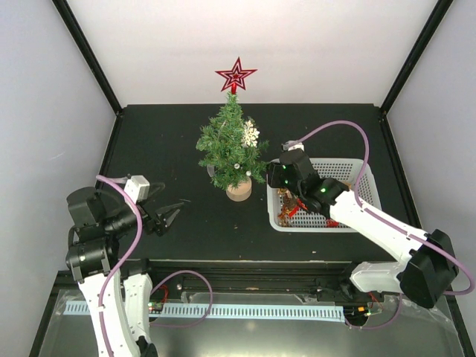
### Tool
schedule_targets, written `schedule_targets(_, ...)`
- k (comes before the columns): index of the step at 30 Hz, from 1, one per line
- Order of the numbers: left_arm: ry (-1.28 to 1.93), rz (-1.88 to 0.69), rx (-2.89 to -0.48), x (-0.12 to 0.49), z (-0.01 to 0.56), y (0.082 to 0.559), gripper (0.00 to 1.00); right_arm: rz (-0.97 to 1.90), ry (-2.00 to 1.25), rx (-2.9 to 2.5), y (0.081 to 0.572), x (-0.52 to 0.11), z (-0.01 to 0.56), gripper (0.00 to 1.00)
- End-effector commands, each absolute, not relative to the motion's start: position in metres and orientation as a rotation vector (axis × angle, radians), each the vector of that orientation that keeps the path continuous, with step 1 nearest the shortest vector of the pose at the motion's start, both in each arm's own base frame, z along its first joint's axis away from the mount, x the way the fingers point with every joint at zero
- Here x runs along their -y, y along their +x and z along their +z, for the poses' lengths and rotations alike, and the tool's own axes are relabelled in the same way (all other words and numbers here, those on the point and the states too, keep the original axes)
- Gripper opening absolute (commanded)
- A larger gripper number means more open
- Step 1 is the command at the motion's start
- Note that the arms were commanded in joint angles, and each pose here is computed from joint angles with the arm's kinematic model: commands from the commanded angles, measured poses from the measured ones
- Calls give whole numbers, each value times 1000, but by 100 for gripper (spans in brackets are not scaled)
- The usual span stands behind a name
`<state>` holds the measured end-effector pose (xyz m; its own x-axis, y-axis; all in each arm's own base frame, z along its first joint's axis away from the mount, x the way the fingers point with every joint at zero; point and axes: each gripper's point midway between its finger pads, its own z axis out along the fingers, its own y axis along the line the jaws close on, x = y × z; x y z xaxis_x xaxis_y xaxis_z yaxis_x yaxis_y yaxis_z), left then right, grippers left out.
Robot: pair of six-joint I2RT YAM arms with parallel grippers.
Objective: Decorate the small christmas tree
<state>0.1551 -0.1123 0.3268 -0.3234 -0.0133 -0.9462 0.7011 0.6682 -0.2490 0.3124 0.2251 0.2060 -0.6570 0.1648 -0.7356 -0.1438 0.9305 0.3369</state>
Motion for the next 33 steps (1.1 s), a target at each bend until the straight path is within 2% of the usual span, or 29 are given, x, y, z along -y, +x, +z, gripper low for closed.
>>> schedule_targets(1,572,-834,-1724,116,335,153,99,524,-26,-2165,318,-234,224,48)
schedule_targets(12,569,-846,-1699,117,334,147,99,491,14,-2169,323,-230,223,47)
schedule_targets(17,537,-845,-1707,114,333,150,99,302,147,-2192,318,-190,220,48)
schedule_targets(20,507,-841,-1724,110,333,156,99,209,257,-2247,316,-164,200,48)
schedule_targets(23,479,-834,-1741,105,332,162,99,241,341,-2321,318,-147,170,49)
schedule_targets(33,465,-856,-1764,101,328,172,99,407,387,-2481,348,-157,107,50)
